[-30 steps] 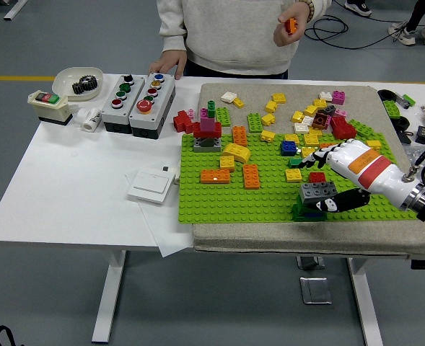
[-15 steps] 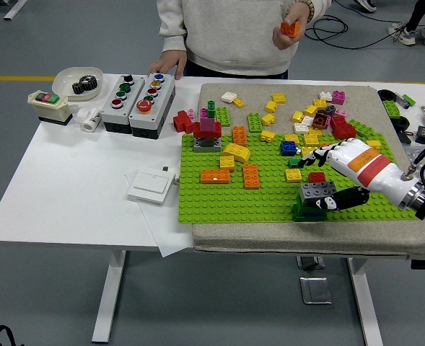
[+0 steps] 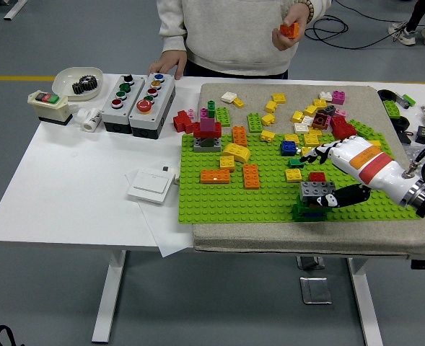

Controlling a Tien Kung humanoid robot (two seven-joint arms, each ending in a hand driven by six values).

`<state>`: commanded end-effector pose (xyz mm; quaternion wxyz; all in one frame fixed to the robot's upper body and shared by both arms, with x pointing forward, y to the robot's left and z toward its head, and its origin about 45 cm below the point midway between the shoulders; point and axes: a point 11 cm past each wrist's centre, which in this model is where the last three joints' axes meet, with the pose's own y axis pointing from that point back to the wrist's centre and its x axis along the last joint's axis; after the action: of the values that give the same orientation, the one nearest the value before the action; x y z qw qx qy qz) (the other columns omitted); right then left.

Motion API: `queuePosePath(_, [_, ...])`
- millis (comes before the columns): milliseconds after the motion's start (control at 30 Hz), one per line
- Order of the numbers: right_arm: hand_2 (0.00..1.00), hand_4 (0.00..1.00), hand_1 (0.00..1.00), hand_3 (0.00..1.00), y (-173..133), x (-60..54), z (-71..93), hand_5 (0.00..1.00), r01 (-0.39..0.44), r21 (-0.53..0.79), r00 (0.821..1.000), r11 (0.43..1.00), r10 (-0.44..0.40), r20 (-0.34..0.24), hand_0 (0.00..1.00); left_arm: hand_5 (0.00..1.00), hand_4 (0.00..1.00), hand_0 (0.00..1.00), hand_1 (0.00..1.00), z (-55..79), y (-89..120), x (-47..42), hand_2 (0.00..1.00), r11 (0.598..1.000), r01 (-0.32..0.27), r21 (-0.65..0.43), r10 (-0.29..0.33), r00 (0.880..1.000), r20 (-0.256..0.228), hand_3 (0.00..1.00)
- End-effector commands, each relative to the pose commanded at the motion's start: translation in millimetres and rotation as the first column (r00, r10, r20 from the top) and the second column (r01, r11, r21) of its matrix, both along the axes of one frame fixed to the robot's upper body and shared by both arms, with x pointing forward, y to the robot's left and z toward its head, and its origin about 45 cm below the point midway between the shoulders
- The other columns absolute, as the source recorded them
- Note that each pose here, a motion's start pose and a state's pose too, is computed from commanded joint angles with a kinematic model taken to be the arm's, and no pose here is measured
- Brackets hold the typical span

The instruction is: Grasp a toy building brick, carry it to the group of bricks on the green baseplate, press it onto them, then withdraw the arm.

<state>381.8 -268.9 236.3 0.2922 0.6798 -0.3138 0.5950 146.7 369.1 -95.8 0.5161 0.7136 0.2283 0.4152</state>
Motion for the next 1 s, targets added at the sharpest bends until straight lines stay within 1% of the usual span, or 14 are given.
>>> queuePosePath(233, [0.640, 0.980, 0.541, 0.726, 6, -5.9, 3.7, 0.430, -0.025, 0.000, 1.000, 1.000, 0.025, 0.007, 0.415, 0.647, 0.653, 0.646, 0.710, 0.0, 0, -0.1, 0.731, 1.000, 0.001, 0.000, -0.001, 1.000, -0.001, 0.581])
queuePosePath(433, [0.646, 0.984, 0.546, 0.740, 9, -11.5, 12.3, 0.430, -0.034, 0.016, 0.999, 0.999, 0.034, 0.035, 0.416, 0.649, 0.653, 0.645, 0.710, 0.0, 1, -0.2, 0.731, 1.000, 0.001, 0.001, -0.001, 1.000, 0.000, 0.581])
queuePosePath(467, [0.646, 0.984, 0.546, 0.740, 8, -12.6, 13.7, 0.430, -0.032, 0.019, 0.999, 0.999, 0.031, 0.042, 0.416, 0.649, 0.653, 0.645, 0.710, 0.0, 1, -0.2, 0.731, 1.000, 0.001, 0.001, -0.001, 1.000, 0.000, 0.581])
queuePosePath(500, [0.692, 0.973, 0.573, 0.736, 8, -15.3, 17.2, 0.436, -0.027, 0.024, 0.998, 0.999, 0.026, 0.060, 0.460, 0.649, 0.654, 0.645, 0.711, 0.0, 1, -0.4, 0.731, 1.000, 0.001, 0.001, -0.001, 1.000, -0.001, 0.580])
queuePosePath(633, [0.692, 0.973, 0.573, 0.736, 7, -20.9, 24.1, 0.436, -0.004, 0.031, 0.994, 1.000, 0.000, 0.105, 0.460, 0.649, 0.654, 0.645, 0.711, 0.1, 1, -0.3, 0.731, 1.000, 0.002, 0.002, -0.002, 1.000, -0.001, 0.580])
queuePosePath(667, [0.692, 0.973, 0.573, 0.736, 5, -23.3, 26.5, 0.436, 0.015, 0.032, 0.992, 0.999, -0.019, 0.126, 0.460, 0.649, 0.654, 0.645, 0.711, 0.1, 1, -0.2, 0.731, 1.000, 0.002, 0.002, -0.002, 1.000, -0.001, 0.580])
queuePosePath(700, [0.692, 0.973, 0.573, 0.736, 5, -23.7, 26.8, 0.436, 0.018, 0.033, 0.991, 0.999, -0.022, 0.129, 0.460, 0.649, 0.654, 0.645, 0.711, 0.1, 1, -0.2, 0.731, 1.000, 0.003, 0.003, -0.003, 1.000, -0.001, 0.580])
queuePosePath(733, [0.715, 0.854, 0.618, 0.618, 2, -26.3, 28.3, 0.422, 0.030, 0.036, 0.989, 0.999, -0.035, 0.143, 0.552, 0.648, 0.652, 0.646, 0.711, 0.2, 1, 0.0, 0.732, 1.000, 0.004, 0.003, -0.004, 1.000, -0.001, 0.580])
queuePosePath(833, [0.715, 0.854, 0.618, 0.618, -1, -31.2, 29.7, 0.422, 0.041, 0.042, 0.988, 0.998, -0.047, 0.150, 0.552, 0.648, 0.652, 0.646, 0.711, 0.2, 1, -0.1, 0.732, 1.000, 0.004, 0.003, -0.004, 1.000, -0.001, 0.580])
queuePosePath(900, [0.715, 0.854, 0.618, 0.618, -3, -36.5, 29.5, 0.422, 0.039, 0.040, 0.988, 0.998, -0.045, 0.147, 0.552, 0.648, 0.652, 0.646, 0.711, 0.1, 1, -0.4, 0.732, 1.000, 0.004, 0.004, -0.004, 1.000, -0.002, 0.580])
queuePosePath(933, [0.707, 0.730, 0.620, 0.578, -3, -38.0, 29.5, 0.402, 0.038, 0.039, 0.988, 0.999, -0.044, 0.147, 0.586, 0.646, 0.652, 0.646, 0.711, 0.1, 1, -0.5, 0.731, 1.000, 0.005, 0.004, -0.005, 1.000, -0.002, 0.580])
queuePosePath(967, [0.707, 0.730, 0.620, 0.578, -3, -38.3, 29.4, 0.402, 0.038, 0.039, 0.988, 0.999, -0.043, 0.147, 0.586, 0.646, 0.652, 0.646, 0.711, 0.1, 1, -0.5, 0.731, 1.000, 0.005, 0.004, -0.005, 1.000, -0.002, 0.580])
queuePosePath(1000, [0.707, 0.730, 0.620, 0.578, -3, -41.6, 28.7, 0.402, 0.036, 0.030, 0.989, 0.999, -0.039, 0.143, 0.586, 0.646, 0.652, 0.646, 0.711, 0.0, 1, -0.7, 0.731, 1.000, 0.006, 0.004, -0.006, 1.000, -0.004, 0.580])
